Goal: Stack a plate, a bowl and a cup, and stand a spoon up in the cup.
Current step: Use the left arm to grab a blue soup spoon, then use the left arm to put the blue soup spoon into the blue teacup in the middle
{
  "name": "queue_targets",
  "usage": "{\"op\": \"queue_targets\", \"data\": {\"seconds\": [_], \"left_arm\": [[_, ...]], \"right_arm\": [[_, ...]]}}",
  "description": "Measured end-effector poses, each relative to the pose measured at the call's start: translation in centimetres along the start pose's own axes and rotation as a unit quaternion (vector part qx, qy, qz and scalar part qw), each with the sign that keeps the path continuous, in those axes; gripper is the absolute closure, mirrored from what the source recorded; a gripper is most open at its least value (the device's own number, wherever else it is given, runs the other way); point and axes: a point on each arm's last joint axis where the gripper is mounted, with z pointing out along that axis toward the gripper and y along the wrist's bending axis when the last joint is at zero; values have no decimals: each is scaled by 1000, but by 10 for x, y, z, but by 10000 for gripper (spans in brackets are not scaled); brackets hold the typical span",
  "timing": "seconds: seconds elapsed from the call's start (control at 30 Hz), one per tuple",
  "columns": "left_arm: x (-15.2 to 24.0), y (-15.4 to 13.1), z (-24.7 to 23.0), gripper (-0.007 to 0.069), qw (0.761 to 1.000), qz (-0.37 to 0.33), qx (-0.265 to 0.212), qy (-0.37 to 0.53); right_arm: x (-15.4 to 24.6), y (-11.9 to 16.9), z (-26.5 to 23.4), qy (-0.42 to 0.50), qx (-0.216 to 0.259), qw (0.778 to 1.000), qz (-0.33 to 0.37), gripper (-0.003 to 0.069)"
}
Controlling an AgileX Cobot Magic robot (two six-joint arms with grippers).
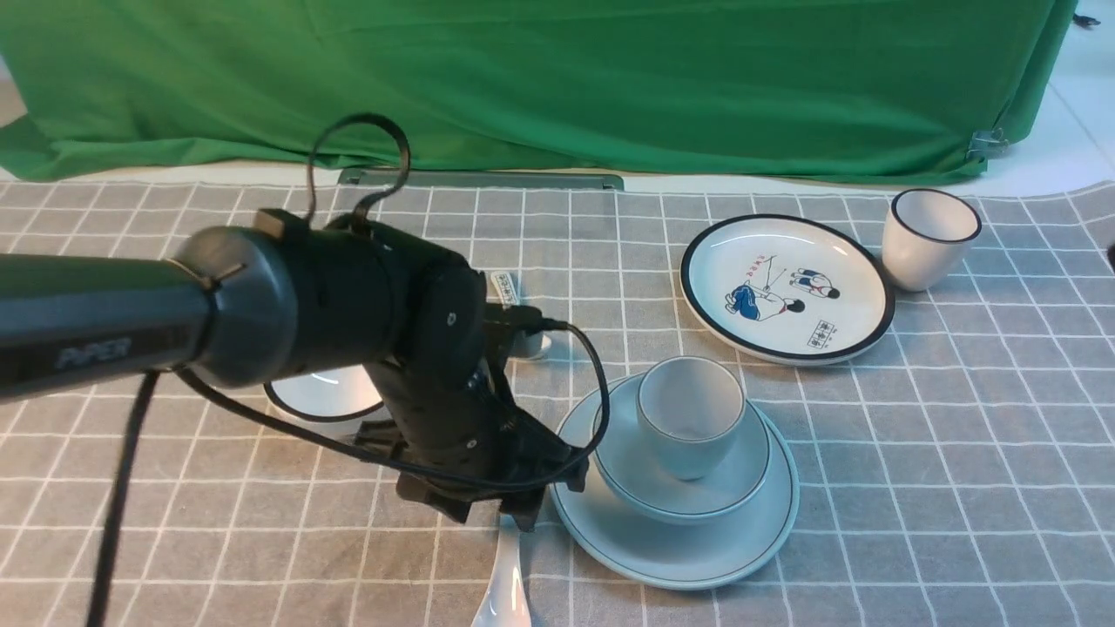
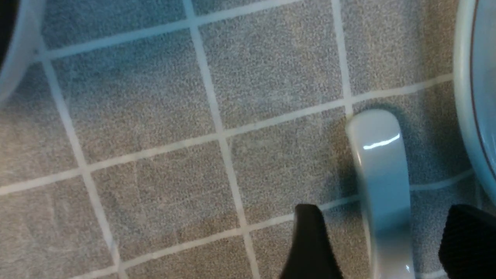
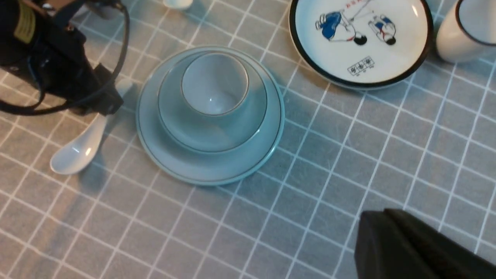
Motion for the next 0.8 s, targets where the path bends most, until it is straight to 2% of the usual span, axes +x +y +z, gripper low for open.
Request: {"op": "queue_targets", "data": {"seconds": [0.1,0.23,0.33,0.4,0.47,0.53,0.67,0.73,0.8], "left_arm": [[0,0,9,133,1000,-2,-2,9],[-2,0,16,150,1000,-3,-4,12],[-3,1,17,223,1000,4,-9,13],[-3,2,18,332,1000,10,-15,12],[-4,3,17,485,1000,16,-18,10],[-4,4,12,515,999,25,-20,5],[-5,2,-15,510,998,43,-15,-36],[-7,-1,-45,510,994,53,4,-97],[-9,-10,-80,510,980,73,35,-183]], "right_arm": [[1,0,0,0,0,1000,5,638],[1,0,0,1,0,1000,5,638],[1,0,0,1,0,1000,5,635],[1,0,0,1,0,1000,5,634],[1,0,0,1,0,1000,5,634],[1,0,0,1,0,1000,5,632],[1,0,0,1,0,1000,5,629],[1,0,0,1,0,1000,5,625],[1,0,0,1,0,1000,5,624]]}}
